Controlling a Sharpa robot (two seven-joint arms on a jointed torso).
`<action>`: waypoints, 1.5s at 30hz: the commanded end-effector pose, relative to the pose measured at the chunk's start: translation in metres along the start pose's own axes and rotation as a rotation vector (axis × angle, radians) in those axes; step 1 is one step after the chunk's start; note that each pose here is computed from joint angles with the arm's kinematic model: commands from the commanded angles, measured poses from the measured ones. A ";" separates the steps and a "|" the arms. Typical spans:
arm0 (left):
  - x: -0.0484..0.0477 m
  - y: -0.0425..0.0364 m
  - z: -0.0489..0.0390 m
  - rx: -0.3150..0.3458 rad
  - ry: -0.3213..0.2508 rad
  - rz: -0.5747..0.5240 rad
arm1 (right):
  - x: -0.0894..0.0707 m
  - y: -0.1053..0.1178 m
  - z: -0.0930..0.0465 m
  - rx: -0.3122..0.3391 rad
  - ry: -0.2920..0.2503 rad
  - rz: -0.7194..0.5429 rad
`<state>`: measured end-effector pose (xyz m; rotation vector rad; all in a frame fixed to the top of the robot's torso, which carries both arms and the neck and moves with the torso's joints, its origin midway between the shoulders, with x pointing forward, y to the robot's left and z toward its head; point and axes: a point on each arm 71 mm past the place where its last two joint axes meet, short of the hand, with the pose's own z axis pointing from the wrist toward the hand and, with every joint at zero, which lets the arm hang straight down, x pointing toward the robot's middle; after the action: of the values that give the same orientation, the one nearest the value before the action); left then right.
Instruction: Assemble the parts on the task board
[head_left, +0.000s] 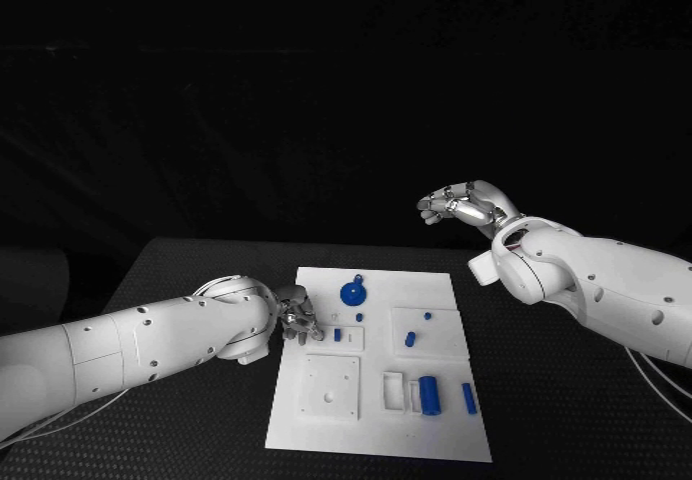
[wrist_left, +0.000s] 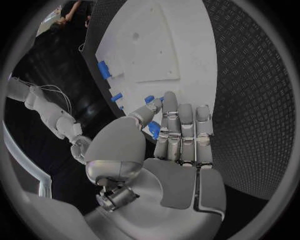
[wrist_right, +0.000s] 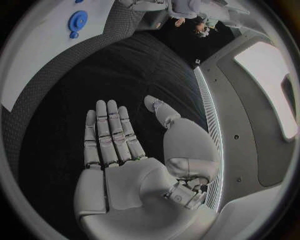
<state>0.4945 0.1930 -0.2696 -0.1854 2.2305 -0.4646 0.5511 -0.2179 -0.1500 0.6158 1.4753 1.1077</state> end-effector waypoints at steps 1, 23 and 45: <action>-0.0003 0.0010 0.0022 -0.010 -0.024 -0.005 | 0.001 0.001 0.000 -0.007 0.006 0.001; -0.0059 0.0111 0.0039 -0.062 -0.057 0.023 | 0.000 0.000 0.000 -0.006 0.006 0.001; -0.0050 0.0142 0.0014 -0.059 -0.061 -0.025 | 0.000 -0.001 -0.001 -0.004 0.008 0.001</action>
<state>0.4945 0.1967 -0.2709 -0.2067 2.2278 -0.4722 0.5507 -0.2196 -0.1512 0.6186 1.4766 1.1047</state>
